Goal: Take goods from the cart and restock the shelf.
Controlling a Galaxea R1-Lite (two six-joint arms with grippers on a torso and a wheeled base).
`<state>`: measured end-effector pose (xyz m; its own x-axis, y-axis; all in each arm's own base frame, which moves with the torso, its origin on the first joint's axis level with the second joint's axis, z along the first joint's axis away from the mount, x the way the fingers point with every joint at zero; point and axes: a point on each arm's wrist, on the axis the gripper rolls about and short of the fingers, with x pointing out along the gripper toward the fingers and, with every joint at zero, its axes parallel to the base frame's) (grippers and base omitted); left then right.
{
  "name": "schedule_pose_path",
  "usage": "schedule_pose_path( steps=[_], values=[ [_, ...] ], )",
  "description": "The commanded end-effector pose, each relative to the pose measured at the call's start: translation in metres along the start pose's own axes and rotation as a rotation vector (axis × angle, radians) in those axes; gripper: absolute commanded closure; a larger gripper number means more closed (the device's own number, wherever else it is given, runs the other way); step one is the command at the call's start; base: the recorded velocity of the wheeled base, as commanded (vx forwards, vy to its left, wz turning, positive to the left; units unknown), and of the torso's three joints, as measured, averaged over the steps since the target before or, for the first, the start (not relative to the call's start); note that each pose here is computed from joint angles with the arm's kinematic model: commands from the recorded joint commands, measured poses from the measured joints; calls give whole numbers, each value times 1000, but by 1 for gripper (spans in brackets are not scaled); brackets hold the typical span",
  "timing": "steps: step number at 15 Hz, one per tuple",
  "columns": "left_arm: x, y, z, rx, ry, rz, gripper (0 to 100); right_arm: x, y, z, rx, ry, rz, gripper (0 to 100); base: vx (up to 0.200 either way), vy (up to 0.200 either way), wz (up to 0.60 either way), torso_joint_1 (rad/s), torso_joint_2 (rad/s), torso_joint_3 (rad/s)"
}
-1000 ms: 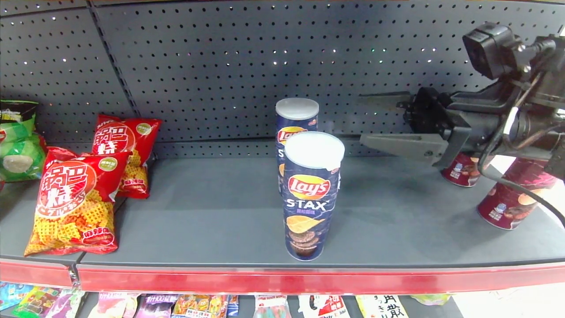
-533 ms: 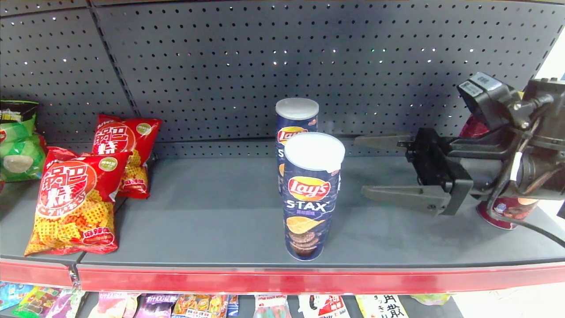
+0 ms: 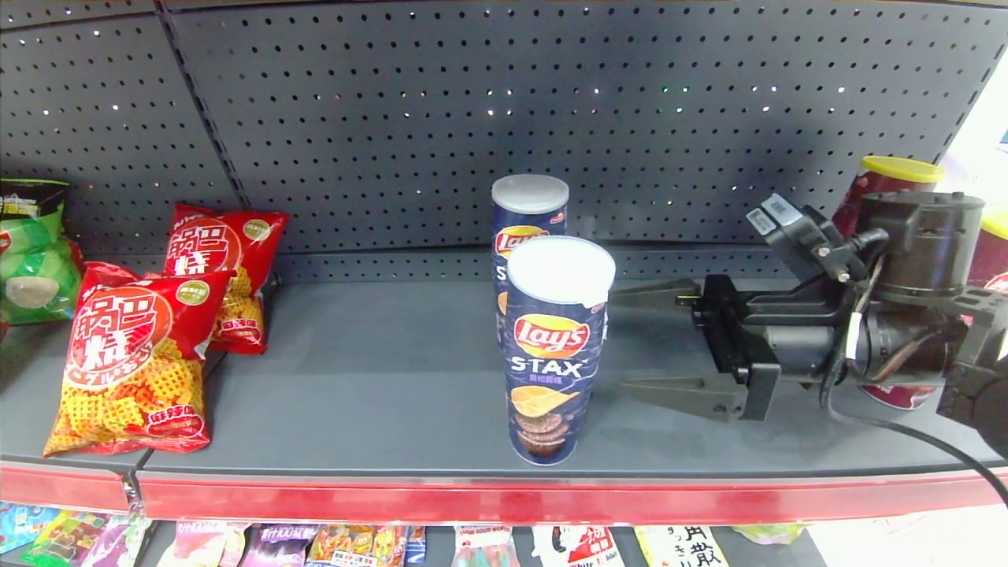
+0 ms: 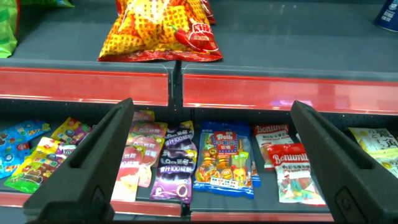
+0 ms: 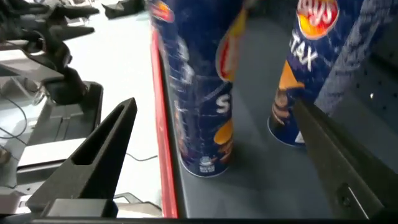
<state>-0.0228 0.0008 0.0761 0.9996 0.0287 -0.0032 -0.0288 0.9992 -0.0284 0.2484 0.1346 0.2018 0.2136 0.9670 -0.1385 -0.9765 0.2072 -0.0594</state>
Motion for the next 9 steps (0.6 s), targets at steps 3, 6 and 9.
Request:
schedule_pose_path(
  steps=[3,6,9],
  values=[
    [0,0,0,-1,1,0,0,16,-14,-14,31,21,8,0,0,0,0,0,0,0],
    [0,0,0,-1,1,0,0,23,-18,-18,38,27,17,0,0,0,0,0,0,0],
    [0,0,0,-1,1,0,0,27,-23,-19,38,27,17,0,0,0,0,0,0,0]
  ],
)
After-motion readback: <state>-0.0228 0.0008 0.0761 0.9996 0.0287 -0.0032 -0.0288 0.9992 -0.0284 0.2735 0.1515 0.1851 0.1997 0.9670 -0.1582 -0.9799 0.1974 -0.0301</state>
